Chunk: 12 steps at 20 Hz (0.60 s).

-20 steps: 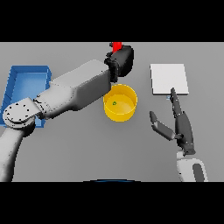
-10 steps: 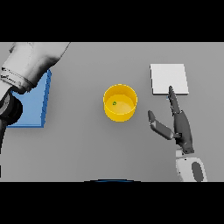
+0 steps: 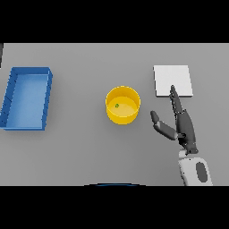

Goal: Pick up the red beaker and tilt it to pour out 1 green nut into yellow bowl. Pick up the yellow bowl and place it on the metallic measuring scale.

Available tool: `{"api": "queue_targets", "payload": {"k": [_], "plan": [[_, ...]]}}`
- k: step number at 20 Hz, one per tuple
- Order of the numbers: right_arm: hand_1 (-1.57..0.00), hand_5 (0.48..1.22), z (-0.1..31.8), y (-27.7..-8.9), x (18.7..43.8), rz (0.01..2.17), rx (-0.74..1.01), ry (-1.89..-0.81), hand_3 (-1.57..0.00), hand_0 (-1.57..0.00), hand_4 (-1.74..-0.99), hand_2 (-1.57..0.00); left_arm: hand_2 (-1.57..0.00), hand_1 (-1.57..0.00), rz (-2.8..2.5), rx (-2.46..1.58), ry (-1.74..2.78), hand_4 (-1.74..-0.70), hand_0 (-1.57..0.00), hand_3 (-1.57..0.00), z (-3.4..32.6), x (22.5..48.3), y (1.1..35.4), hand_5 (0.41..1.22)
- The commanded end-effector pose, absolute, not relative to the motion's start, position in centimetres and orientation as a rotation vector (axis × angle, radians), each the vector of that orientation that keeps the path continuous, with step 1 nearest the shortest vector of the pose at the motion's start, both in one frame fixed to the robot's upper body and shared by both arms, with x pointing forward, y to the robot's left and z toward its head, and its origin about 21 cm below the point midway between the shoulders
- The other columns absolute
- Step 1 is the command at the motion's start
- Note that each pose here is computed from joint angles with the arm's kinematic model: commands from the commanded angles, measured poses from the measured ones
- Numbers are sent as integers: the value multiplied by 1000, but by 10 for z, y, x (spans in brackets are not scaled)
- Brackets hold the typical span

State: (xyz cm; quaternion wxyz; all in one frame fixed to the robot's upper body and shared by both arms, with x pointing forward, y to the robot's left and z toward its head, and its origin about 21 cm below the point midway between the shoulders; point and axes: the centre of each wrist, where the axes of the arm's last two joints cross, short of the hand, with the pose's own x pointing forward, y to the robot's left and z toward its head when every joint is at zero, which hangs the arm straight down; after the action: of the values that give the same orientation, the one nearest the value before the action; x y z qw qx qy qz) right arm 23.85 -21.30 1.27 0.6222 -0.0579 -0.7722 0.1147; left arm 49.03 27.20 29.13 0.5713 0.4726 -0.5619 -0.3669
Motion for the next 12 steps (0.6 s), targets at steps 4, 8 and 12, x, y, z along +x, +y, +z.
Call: {"api": "queue_targets", "payload": {"k": [4,8,12], "plan": [[1,663,10,-216,237,277,-100,-1770,1,1,-1148,1,-1571,-1571,-544,1055,-1196,-1741,-1571,-1547,249,483,319,1221],[1,687,9,-218,240,299,-120,-1765,1,1,-1181,1,-1571,-1571,-339,952,-1150,-1741,-1571,-1488,213,475,341,1221],[1,703,11,-214,239,315,-139,-1772,1,1,-1194,1,-1571,-1571,-211,866,-1099,-1741,-1571,-1374,171,466,354,1221]]}}
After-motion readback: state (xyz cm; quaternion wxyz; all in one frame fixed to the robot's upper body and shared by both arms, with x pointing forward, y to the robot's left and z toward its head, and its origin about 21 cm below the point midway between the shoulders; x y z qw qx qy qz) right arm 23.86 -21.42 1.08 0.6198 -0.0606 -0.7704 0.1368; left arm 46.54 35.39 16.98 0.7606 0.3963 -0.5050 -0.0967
